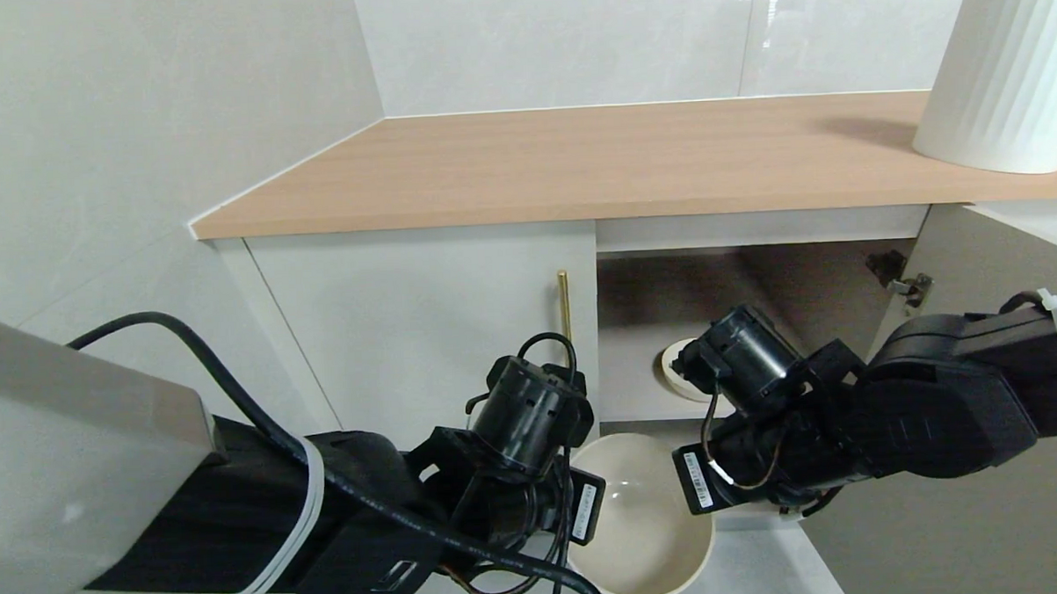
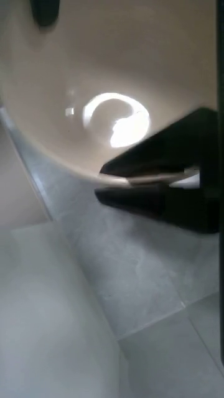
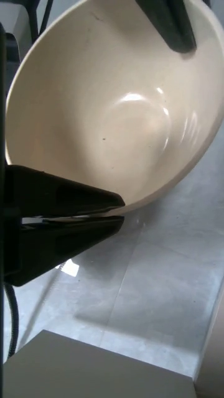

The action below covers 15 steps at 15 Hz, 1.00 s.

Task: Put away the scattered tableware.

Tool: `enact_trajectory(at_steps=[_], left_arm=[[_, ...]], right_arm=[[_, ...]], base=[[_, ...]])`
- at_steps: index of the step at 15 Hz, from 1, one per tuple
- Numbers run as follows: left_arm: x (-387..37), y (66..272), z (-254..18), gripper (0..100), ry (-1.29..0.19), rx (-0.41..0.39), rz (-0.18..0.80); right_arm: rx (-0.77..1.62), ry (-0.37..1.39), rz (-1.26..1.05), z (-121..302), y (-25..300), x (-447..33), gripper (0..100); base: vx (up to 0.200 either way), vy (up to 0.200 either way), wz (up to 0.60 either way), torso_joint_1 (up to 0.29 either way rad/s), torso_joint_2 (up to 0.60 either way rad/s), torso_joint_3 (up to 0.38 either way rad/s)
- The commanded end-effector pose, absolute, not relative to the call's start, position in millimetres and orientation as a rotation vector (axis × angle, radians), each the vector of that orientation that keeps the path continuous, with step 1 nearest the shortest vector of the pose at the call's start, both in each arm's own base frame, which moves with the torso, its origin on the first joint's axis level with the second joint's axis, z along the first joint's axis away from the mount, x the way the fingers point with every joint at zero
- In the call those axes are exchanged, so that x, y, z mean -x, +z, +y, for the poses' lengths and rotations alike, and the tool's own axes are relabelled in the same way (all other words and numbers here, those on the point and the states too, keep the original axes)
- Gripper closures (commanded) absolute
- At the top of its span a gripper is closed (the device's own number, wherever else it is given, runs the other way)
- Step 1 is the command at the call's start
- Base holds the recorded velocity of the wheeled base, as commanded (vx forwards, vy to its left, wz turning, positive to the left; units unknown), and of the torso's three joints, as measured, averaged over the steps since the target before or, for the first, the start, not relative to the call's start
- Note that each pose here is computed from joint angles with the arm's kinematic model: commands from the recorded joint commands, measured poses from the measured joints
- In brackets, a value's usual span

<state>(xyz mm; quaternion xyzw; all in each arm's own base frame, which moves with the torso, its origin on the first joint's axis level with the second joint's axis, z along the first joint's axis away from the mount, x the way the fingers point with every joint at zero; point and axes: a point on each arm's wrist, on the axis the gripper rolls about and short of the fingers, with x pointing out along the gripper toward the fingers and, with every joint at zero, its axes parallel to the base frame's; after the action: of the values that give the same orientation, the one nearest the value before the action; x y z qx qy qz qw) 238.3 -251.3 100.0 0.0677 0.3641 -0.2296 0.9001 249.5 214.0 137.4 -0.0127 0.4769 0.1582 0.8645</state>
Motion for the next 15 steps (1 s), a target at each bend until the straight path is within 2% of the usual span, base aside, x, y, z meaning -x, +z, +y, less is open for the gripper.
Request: enact_trajectory(at_steps=[1,8,10,15], left_arm=[[-238,100,-252,0,-0.475,-0.139,0.753],[-240,110,-248,0,-0.451,-0.095,0.722],[-242,116,-243,0,-0.441,-0.079,0.707],[-244,117,-241,0,-0.433,-0.076,0.705]], right_arm=[[0.031,0.335,1.002,215,136,-248,100],[-0.092,0.166,0.973,209,114,-279,100],[-0.17,0.085,0.922,201,103,-300,100],[-0.353,-0.126,0.719,169,82,-353,100]], base=[[0.0,0.0,0.0,0.0,0.0,0.0],[0.0,0.0,0.0,0.0,0.0,0.0],[0.0,0.0,0.0,0.0,0.0,0.0],[0.0,0.0,0.0,0.0,0.0,0.0]])
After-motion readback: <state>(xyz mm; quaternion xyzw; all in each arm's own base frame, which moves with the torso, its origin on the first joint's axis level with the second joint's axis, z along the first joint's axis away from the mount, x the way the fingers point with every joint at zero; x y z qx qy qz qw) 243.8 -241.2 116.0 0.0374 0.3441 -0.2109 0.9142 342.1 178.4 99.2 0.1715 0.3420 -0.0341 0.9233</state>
